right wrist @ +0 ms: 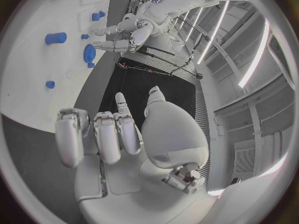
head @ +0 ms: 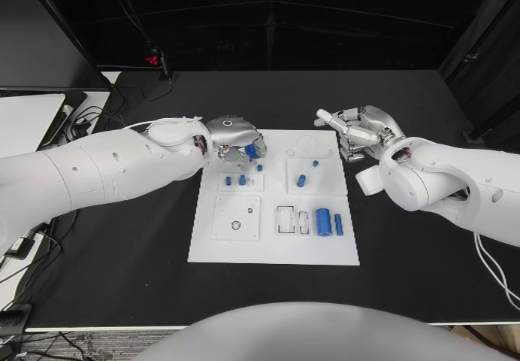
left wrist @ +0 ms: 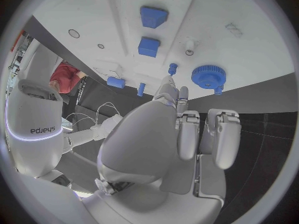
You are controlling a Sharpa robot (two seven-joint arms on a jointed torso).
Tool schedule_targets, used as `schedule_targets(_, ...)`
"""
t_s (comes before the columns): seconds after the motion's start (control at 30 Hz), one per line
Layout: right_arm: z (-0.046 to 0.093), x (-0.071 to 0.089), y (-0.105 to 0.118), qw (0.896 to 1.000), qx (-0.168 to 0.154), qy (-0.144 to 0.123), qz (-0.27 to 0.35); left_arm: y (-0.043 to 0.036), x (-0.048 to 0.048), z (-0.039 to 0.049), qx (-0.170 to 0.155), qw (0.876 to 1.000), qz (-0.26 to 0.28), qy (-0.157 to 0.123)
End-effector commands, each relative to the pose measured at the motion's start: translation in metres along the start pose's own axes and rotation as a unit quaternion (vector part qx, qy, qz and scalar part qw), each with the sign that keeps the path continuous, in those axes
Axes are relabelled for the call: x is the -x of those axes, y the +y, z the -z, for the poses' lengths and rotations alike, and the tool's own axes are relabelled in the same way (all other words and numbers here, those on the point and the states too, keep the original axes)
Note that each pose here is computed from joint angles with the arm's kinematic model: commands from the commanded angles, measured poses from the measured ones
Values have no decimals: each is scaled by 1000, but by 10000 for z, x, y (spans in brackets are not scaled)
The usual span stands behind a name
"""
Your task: Assemble the parts on the task board
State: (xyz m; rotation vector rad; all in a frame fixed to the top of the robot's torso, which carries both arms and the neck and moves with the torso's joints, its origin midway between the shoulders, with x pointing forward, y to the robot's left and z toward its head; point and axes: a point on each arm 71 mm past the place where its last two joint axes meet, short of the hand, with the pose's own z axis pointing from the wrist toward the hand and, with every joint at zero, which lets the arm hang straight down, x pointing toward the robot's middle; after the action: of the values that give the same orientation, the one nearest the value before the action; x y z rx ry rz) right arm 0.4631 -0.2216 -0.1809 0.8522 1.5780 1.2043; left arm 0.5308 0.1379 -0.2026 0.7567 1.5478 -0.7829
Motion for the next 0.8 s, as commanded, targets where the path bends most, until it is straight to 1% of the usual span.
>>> schedule_targets(0.03, 1, -4, 15, 1000, 5, 2, 0, 6, -26, -16, 3, 1000, 1, 22)
schedule_targets(0.27, 1, -8, 16, 1000, 4, 2, 0, 16, -51, -44, 6, 999, 6, 37)
schedule_targets(0.57, 0, -10, 14, 1000, 3, 3, 0, -15, -87, -95, 1, 999, 10, 47)
schedule_targets(0.8, -2, -22, 13, 1000, 1, 7, -1, -18, -106, -111, 2, 998, 13, 56)
